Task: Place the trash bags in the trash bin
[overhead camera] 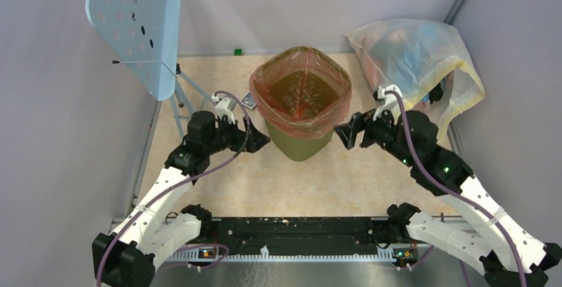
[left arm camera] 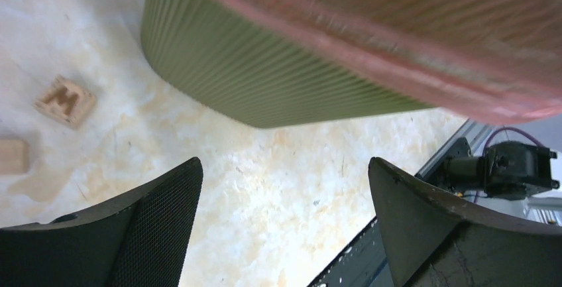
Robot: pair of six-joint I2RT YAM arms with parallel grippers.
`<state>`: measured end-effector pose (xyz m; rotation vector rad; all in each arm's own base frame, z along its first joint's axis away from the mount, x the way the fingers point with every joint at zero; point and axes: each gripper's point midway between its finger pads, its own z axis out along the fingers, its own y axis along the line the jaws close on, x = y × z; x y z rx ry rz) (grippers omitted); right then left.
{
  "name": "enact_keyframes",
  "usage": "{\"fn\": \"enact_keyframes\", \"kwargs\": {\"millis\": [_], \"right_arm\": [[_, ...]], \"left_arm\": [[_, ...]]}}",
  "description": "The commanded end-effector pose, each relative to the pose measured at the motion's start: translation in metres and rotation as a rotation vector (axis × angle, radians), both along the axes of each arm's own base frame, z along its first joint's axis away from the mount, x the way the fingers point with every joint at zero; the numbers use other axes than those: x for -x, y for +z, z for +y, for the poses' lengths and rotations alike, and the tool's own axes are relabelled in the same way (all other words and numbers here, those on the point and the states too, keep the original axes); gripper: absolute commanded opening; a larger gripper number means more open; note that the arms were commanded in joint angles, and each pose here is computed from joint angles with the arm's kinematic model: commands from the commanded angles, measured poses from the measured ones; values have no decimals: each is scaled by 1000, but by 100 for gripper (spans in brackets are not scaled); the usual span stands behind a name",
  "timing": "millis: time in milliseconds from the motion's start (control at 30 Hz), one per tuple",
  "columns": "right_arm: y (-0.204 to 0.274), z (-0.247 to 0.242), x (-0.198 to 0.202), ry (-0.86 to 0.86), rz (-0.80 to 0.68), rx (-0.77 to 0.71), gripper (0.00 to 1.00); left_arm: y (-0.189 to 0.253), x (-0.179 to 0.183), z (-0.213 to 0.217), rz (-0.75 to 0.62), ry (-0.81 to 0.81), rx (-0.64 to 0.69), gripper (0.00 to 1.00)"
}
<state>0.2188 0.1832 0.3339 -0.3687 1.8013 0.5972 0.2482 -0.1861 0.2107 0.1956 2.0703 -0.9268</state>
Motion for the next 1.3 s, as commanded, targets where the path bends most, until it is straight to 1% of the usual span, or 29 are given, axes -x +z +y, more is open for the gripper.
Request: {"fn": "enact_keyframes", "kwargs": {"millis": [0,33,67,133,233,400,533,633,767,867,967,1067,1167,1267], "right_arm": [[-9,4,11,57,-97,-116,82],[-16,4,13,67,-122,-117,84],[-24,2,14,72,-143,-111,85],[-43,0,12,60,-158,-94,86],[-77,3,6,61,-145,-64,86],[-121,20,-2,88,-91,-82,88],[-138,27,-15,52,-70,-111,98],[-136,32,-28,21,-100,-152,99],[-133,44,-51,7,-122,-150,99],[-134,54,-78,15,-102,-165,99],[-127,60,-109,70,-63,-235,99],[-117,61,-136,104,-33,-280,98],[-111,55,-144,87,-33,-280,98],[-122,39,-139,27,-32,-241,99]], "left_arm": [[5,4,-11,-91,-50,99,99],[0,5,-12,-99,-50,108,99],[2,3,-12,-136,-48,126,99],[-6,2,-12,-168,-38,142,99],[-21,0,-12,-187,-19,168,99],[-45,-5,-12,-187,12,174,99],[-54,-16,-12,-197,37,134,99],[-57,-28,-14,-200,53,130,99],[-60,-53,-20,-164,91,134,99],[-53,-79,-28,-188,101,130,99],[-44,-111,-35,-206,118,118,99],[-51,-142,-34,-165,143,95,99],[-50,-148,-27,-175,145,85,99],[-49,-134,-14,-200,166,40,99]]}}
